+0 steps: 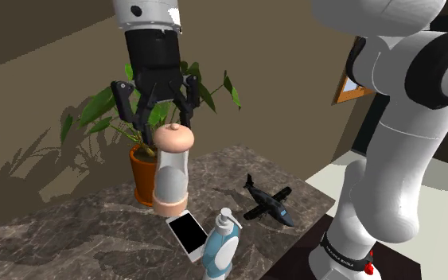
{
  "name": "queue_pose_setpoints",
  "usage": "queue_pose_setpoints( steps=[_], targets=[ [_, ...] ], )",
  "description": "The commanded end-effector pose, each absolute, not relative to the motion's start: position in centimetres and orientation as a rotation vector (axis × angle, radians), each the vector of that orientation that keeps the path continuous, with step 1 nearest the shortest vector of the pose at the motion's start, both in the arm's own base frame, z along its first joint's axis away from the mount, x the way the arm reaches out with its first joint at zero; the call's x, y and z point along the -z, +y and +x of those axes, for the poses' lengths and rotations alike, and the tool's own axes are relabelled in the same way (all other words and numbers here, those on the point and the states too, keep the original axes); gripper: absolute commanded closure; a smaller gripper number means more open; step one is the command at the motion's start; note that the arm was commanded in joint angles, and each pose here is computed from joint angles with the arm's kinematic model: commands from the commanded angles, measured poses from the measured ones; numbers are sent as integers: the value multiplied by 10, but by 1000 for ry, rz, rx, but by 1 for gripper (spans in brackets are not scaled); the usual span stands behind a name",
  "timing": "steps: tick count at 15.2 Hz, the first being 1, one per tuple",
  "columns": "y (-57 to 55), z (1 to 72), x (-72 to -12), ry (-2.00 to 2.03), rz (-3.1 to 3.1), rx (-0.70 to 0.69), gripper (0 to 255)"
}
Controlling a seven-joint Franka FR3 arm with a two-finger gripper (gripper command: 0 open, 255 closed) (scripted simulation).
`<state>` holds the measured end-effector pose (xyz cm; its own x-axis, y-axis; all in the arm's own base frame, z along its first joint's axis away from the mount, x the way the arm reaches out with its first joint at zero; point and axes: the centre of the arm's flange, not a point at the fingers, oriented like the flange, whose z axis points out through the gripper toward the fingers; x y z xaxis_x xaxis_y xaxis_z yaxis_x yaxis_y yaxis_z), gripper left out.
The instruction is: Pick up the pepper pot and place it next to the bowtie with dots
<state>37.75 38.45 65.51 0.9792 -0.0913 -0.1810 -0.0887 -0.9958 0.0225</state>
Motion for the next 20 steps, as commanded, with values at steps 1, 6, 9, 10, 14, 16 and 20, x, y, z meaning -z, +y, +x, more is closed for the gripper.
queue_pose_setpoints(
  steps=[1,6,9,10,14,16,20],
  targets=[
    [405,367,-657,-145,3111,286,255],
    [467,343,-657,-145,3111,286,255],
    [478,339,-647,-145,3111,286,255],
    [478,339,-641,-145,3111,286,255],
    [478,339,-620,-145,3111,286,255],
    [478,339,-610,-145,3111,286,255],
    [478,339,-589,-145,3111,286,255]
  ],
)
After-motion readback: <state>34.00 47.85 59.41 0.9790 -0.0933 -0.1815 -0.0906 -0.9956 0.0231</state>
